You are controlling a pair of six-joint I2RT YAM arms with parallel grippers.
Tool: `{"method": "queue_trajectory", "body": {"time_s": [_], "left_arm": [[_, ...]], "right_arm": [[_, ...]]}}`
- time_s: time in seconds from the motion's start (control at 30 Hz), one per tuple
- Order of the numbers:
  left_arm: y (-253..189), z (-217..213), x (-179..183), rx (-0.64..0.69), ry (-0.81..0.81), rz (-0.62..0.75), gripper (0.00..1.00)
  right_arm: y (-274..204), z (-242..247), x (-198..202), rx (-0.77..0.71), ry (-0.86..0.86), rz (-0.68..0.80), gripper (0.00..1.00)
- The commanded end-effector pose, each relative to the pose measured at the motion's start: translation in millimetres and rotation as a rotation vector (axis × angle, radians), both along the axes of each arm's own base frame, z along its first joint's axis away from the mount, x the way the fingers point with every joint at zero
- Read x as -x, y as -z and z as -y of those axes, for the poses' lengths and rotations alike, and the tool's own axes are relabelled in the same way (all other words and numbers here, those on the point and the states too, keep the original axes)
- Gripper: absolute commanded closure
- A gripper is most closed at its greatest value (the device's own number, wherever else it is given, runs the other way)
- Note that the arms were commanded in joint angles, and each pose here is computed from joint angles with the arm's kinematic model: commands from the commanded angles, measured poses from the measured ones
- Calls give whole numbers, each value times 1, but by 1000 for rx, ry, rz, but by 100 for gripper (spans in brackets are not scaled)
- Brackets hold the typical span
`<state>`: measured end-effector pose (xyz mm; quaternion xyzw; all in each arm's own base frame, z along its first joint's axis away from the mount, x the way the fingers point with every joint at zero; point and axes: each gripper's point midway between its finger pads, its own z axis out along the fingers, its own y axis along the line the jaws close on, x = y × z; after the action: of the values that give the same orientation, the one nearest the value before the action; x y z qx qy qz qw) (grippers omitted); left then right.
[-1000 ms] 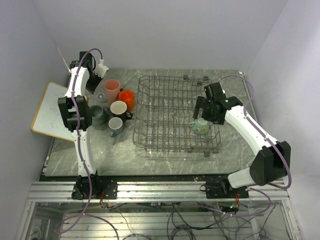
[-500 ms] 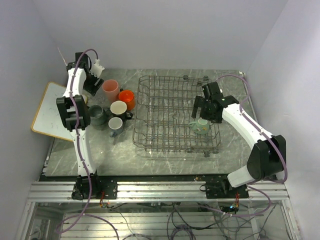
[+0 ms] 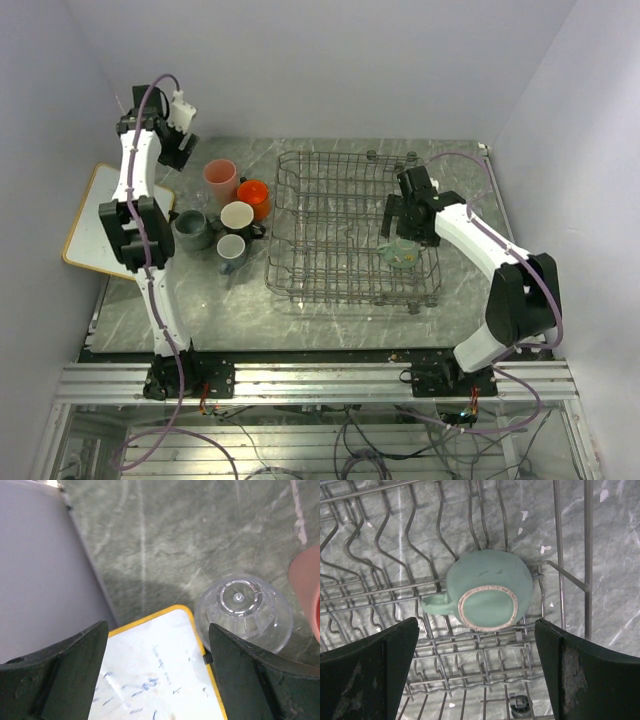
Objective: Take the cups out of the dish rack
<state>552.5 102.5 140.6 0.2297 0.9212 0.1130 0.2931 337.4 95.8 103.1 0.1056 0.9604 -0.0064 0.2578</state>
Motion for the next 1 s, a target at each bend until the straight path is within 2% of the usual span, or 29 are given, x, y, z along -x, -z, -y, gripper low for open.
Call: {"method": "queue_trajectory", "body": {"time_s": [0.0,0.17,0.27,0.43,0.6,0.77,0.97], "left_arm": [[-106,-9,4,-6,-26,248,7],[-144,1,35,44,14,287,0],[-156,19,58,104,61,281,0],[-149,64,100,252,172,195,0],[-144,102,135,278,265,147,0],[-139,126,159,285,312,117,0],[-141,149,184,336,359,83,0]], "right_arm": [[19,1,-10,28,25,-2,0],[35,-2,-6,33,31,-22,0],[42,-7,0,26,26,-29,1],[50,-11,10,46,27,-46,5],[45,-1,21,78,52,-39,10],[38,6,30,98,46,-26,9],[39,-10,28,77,-12,-24,3]]}}
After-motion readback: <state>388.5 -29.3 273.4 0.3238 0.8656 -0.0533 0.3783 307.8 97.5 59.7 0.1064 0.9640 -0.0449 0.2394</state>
